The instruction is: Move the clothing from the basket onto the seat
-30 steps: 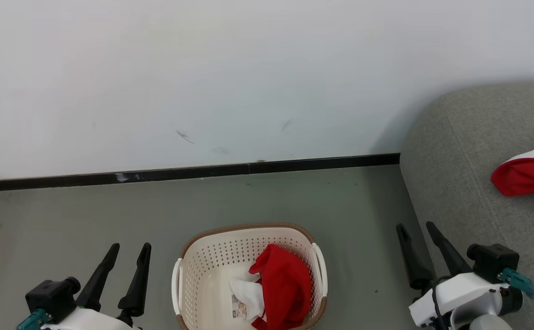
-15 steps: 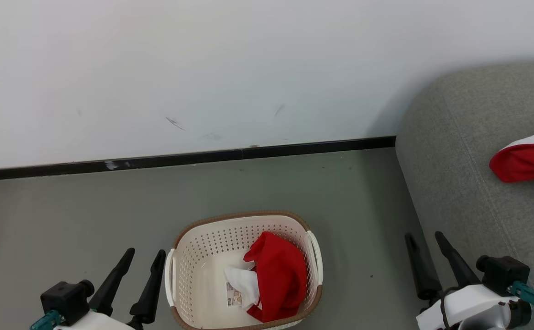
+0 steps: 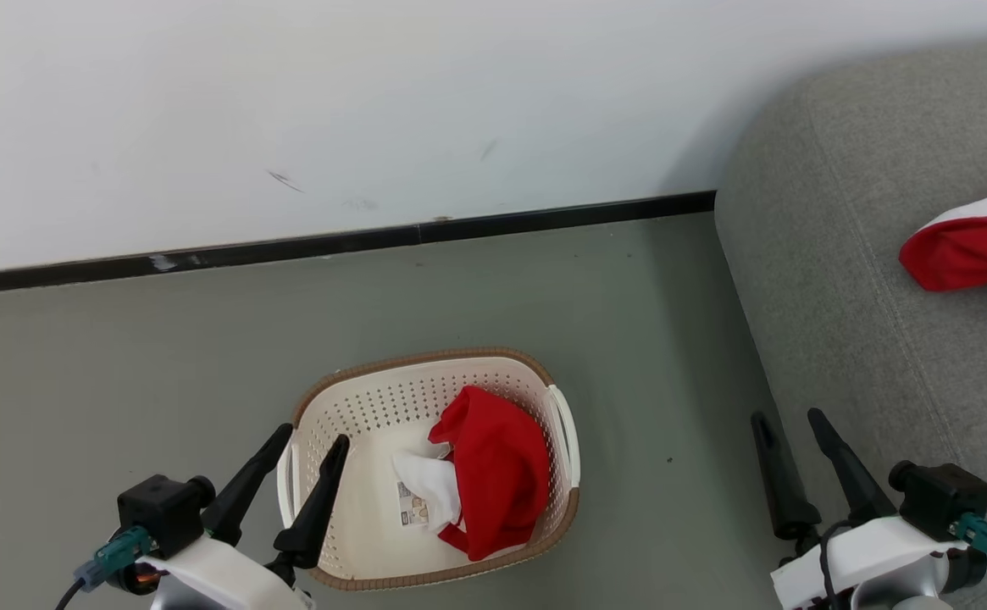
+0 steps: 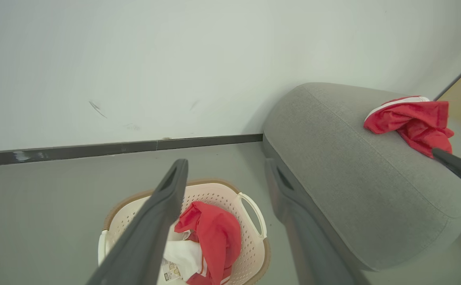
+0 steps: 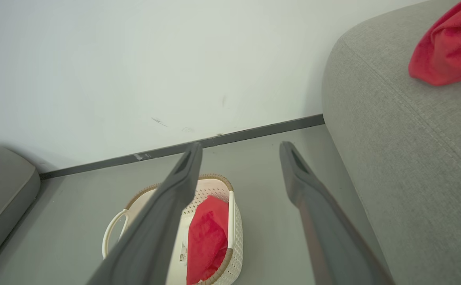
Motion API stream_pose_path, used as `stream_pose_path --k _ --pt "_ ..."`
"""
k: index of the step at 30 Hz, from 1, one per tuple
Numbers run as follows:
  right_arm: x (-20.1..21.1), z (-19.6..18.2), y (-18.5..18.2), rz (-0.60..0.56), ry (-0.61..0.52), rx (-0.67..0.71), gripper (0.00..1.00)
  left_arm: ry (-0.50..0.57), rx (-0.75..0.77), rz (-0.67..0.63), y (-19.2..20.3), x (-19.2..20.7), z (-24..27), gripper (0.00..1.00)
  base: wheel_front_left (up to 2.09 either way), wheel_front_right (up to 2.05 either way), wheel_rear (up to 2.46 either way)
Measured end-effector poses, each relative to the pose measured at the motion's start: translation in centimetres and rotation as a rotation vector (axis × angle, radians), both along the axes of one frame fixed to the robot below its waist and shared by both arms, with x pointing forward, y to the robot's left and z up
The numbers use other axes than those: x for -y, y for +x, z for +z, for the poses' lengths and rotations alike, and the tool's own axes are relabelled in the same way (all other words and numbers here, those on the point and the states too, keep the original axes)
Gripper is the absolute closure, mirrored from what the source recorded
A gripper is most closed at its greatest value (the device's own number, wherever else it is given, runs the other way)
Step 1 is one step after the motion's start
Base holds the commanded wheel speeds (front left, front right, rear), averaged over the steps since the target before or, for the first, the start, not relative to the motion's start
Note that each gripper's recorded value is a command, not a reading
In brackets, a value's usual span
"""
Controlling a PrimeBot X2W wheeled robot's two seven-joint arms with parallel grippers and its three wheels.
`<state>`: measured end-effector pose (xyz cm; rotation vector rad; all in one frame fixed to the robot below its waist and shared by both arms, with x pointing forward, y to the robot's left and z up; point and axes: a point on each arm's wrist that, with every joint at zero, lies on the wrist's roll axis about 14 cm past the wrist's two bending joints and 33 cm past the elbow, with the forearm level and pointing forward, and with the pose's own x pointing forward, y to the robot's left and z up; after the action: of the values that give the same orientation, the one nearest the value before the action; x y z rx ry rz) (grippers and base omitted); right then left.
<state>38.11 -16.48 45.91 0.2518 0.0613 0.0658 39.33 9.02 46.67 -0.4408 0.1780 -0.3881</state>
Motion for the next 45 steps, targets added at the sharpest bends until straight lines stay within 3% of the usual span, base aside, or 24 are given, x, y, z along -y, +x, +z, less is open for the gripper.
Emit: stream_pose_path --k 29,45 --pt "0.8 -4.4 2.3 -0.028 0.009 -0.109 0.0 0.049 -0.174 -0.388 3.4 9.6 -7.9 0.0 0.0 0.0 0.0" --pt "1.1 -6.8 4.8 -0.022 -0.008 -0.146 0.0 0.049 -0.272 -0.503 5.2 12.6 -13.3 0.0 0.0 0.0 0.0"
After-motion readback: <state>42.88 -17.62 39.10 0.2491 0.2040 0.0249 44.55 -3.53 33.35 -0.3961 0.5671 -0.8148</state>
